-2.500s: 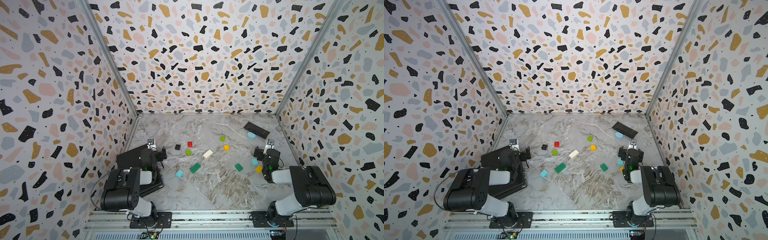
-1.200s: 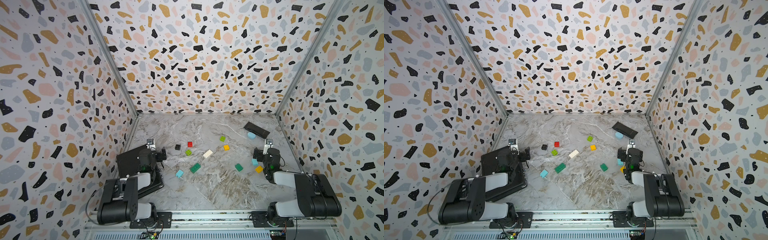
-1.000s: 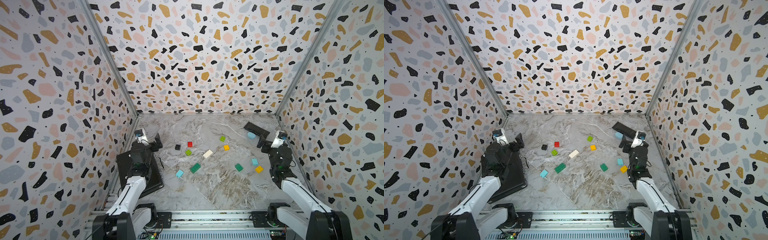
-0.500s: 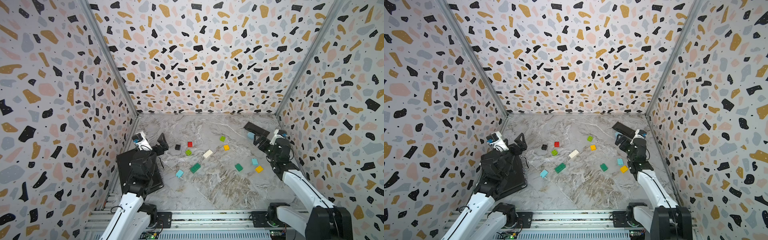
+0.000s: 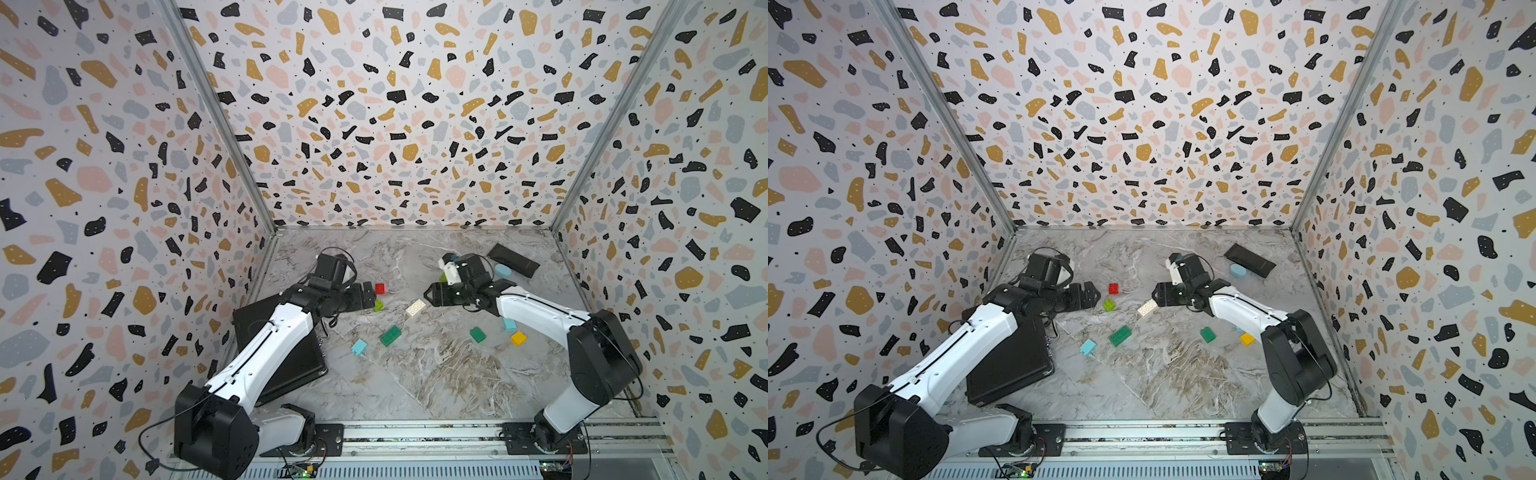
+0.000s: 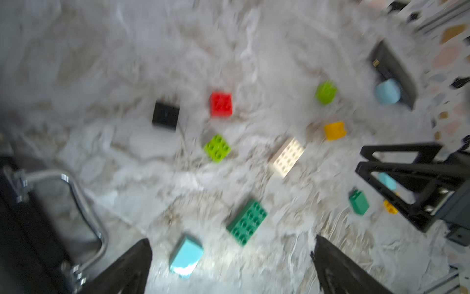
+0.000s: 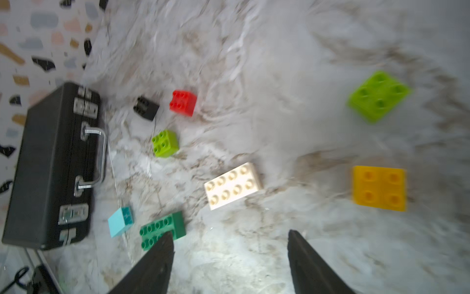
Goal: Assemble the letter h with lego
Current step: Pick up the lego brick from the center of the board.
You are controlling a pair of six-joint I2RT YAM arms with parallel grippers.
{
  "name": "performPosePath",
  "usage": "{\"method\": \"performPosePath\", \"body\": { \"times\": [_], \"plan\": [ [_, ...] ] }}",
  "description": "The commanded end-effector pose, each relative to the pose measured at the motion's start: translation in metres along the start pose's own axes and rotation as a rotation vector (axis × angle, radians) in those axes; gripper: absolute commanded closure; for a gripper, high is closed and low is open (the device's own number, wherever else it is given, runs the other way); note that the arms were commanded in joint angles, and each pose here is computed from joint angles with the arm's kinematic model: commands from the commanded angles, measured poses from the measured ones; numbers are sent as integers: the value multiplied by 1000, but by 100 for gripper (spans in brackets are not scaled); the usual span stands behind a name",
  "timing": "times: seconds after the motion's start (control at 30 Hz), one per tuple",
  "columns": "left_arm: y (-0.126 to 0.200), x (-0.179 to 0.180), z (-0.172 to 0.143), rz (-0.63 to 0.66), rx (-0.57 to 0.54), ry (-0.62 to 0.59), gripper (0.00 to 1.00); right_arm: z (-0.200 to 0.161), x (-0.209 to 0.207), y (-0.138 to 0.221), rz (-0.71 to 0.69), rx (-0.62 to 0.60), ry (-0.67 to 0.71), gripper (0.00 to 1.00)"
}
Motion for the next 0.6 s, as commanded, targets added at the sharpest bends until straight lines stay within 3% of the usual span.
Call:
{"method": "performPosePath", "body": {
  "times": [0.0, 0.13, 0.33, 0.57],
  "plan": [
    [13, 27, -26, 217, 67, 79, 1, 0, 21, -16, -41, 96, 102, 30],
    [20, 49, -30, 362, -34, 139, 1, 9, 45, -50, -67, 149, 177, 34],
    [46, 60, -27, 373, -132, 213, 1, 28, 69, -93, -90, 176, 234, 33],
    [58, 61, -29, 363, -175, 220, 1, 34, 89, -131, -112, 220, 274, 30]
  ]
}}
Point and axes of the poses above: each gripper's point midway between its finger pads, its own y axis back along the fingers, its own x axis along the line the jaws close on, z = x × y, the point moved 9 cm from there along y, back along the fingers, and after that the axes turned 3 degrees about y, right-handed, at the moved point
